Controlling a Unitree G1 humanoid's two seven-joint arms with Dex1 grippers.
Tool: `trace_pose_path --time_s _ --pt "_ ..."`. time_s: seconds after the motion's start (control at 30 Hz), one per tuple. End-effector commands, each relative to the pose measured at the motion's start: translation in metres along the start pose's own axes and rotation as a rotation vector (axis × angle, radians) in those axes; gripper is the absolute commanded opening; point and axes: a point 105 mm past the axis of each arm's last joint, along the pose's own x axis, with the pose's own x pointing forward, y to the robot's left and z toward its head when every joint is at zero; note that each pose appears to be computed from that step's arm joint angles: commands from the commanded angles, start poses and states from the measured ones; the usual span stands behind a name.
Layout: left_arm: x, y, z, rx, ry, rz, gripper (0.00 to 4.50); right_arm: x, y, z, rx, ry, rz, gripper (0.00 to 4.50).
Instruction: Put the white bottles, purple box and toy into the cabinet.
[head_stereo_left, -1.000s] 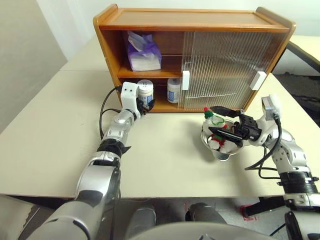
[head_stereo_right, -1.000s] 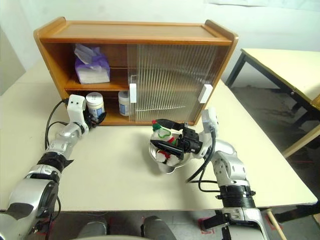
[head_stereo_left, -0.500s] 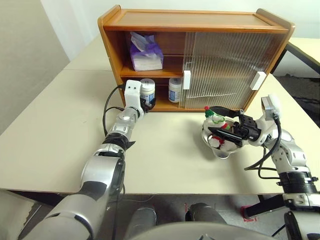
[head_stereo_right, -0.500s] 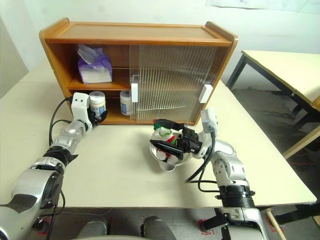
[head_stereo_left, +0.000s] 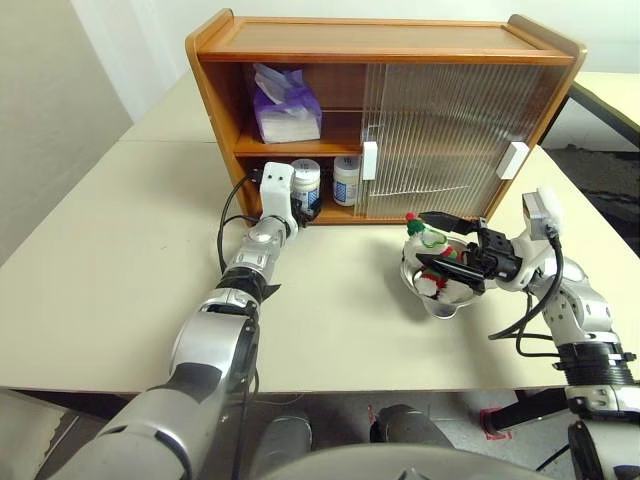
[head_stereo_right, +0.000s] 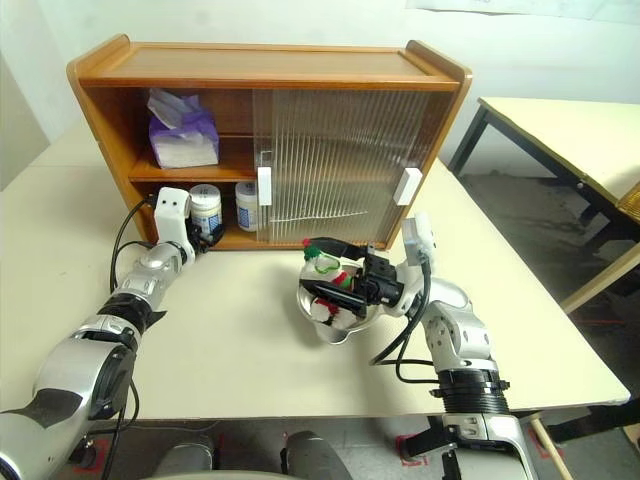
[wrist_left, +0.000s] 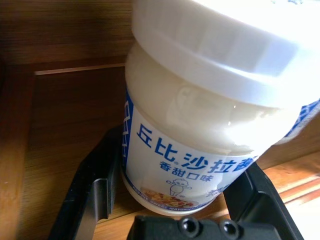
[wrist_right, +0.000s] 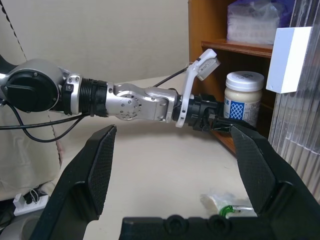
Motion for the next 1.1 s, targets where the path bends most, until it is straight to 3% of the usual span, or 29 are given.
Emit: trace_pose_path --time_s 0.03,0.47,0.6,1.1 --pt "0.004 0.0 0.011 0.001 -0.014 0.012 3.18 0.003 0.0 -0.002 0.004 0.016 0.017 4.5" --pt "0.005 0.008 0.013 -0.002 -0.005 0.044 3.18 0.003 0.0 -0.002 0.002 0.02 0.019 4.5" --pt "0.003 0.012 0.009 -0.004 0.007 0.057 4.49 0.003 0.0 -0.002 0.002 0.02 0.019 4.5" --pt "0.001 0.01 0.005 -0.014 0.004 0.048 4.49 0.005 -0.001 -0.001 -0.004 0.022 0.02 4.5"
